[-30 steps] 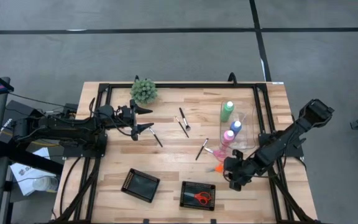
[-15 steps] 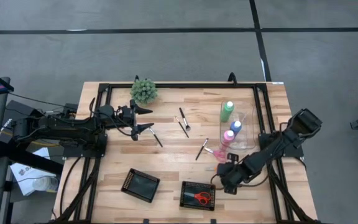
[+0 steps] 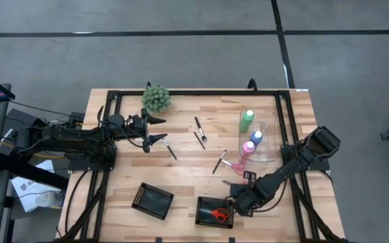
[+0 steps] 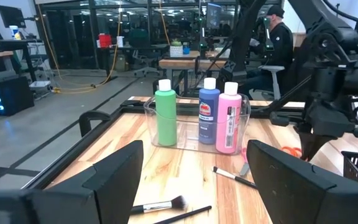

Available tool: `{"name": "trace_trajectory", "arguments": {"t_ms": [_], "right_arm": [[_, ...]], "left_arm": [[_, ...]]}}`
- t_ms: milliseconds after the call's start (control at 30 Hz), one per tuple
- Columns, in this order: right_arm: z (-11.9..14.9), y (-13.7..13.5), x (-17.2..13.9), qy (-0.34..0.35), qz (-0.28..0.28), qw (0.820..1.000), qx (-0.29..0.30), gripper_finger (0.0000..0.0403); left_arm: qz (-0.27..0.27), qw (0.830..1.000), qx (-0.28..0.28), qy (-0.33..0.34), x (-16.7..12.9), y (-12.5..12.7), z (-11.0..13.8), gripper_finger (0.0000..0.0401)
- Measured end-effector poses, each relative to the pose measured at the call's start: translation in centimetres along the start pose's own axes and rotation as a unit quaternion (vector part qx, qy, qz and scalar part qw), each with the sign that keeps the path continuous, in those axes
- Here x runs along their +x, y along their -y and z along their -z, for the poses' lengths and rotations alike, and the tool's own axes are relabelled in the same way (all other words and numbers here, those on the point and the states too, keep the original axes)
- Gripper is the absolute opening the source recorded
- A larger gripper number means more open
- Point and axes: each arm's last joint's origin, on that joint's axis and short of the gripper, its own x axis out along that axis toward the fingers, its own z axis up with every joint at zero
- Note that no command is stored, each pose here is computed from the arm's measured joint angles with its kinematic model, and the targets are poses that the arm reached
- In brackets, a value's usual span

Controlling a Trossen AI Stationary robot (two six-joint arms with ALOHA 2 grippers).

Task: Pick & Place Paint Supplies
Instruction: Put the orange scissors into the right black bin

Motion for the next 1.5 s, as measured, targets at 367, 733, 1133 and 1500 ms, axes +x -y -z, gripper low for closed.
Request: {"name": "trace_trajectory", "arguments": {"t_ms": [367, 733, 1133, 1500], "right_arm": [[0.7, -1.0, -1.8, 0.032, -0.017, 0.999, 0.030, 0.0001], [0.7, -1.0, -5.2, 0.112, -0.053, 0.991, 0.042, 0.0000], [-2.0, -2.3, -8.0, 0.247, -0.181, 0.952, -0.004, 0.0000], [-4.1, -2.6, -3.4, 0.183, -0.210, 0.960, -0.022, 0.0000]], "left_arm": [[0.000, 1.000, 0.000, 0.000, 0.0, 0.0, 0.0, 0.0280], [0.000, 1.000, 0.000, 0.000, 0.0, 0.0, 0.0, 0.0280], [0.000, 1.000, 0.000, 0.000, 0.0, 0.0, 0.0, 0.0280], [0.000, 1.000, 0.000, -0.001, 0.0, 0.0, 0.0, 0.0280]]}}
